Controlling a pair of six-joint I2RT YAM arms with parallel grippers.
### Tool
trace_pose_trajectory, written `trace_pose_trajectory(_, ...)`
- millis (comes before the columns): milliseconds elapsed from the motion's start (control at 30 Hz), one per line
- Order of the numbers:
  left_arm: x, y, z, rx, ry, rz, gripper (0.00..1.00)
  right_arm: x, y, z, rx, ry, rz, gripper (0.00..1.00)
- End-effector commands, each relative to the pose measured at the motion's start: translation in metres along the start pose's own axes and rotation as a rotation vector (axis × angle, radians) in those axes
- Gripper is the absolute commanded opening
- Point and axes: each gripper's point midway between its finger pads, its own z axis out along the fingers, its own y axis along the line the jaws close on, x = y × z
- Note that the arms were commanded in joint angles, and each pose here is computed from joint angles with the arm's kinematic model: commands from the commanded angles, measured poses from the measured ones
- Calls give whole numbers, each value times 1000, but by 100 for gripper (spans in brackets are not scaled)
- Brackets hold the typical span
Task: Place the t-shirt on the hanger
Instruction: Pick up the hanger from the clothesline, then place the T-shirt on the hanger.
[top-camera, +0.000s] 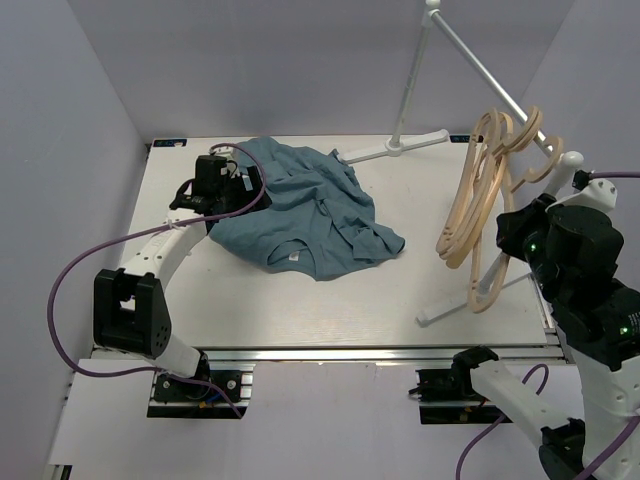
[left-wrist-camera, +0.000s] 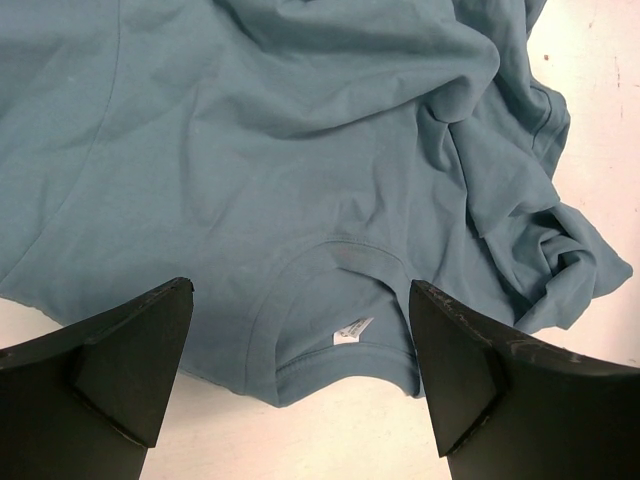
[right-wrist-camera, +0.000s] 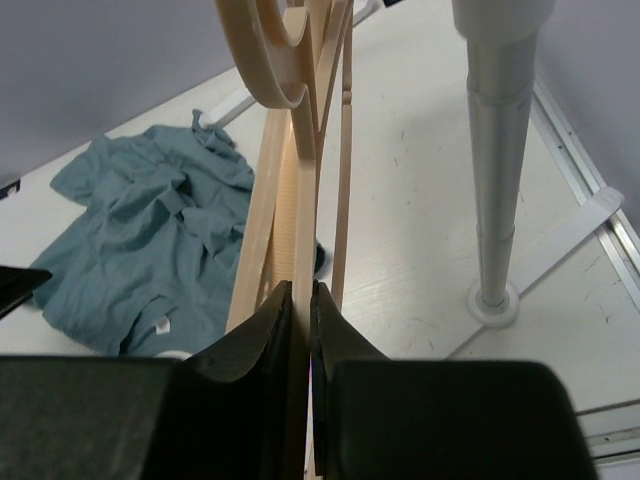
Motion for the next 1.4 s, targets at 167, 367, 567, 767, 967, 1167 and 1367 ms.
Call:
trace_pose_trajectory(167, -10, 1, -3, -6, -38, 13, 98, 26, -9, -10, -1, 85, -6, 0)
trace_pose_trajectory(367, -8, -3, -1, 14, -26, 14, 98, 64, -31, -15, 64, 189, 0, 0)
trace_pose_trajectory(567, -9, -5, -1, 25, -25, 13, 98, 109, -48, -14, 115, 314, -7, 0)
trace_pose_trajectory(767, -6, -6, -1, 32, -13, 12, 98, 152, -30, -12, -34, 468, -51, 0)
trace_pose_trajectory(967, -2, -9, -2, 49, 0, 11, 98, 183, 7, -26, -348, 594, -117, 0)
trace_pose_trajectory(1167, 2, -8, -2, 46, 17, 5, 98, 192, 28, -30, -522, 611, -152, 0)
trace_pose_trajectory(1367, 5, -6, -3, 38, 29, -2, 98, 200, 45, -32, -684, 620, -209, 0)
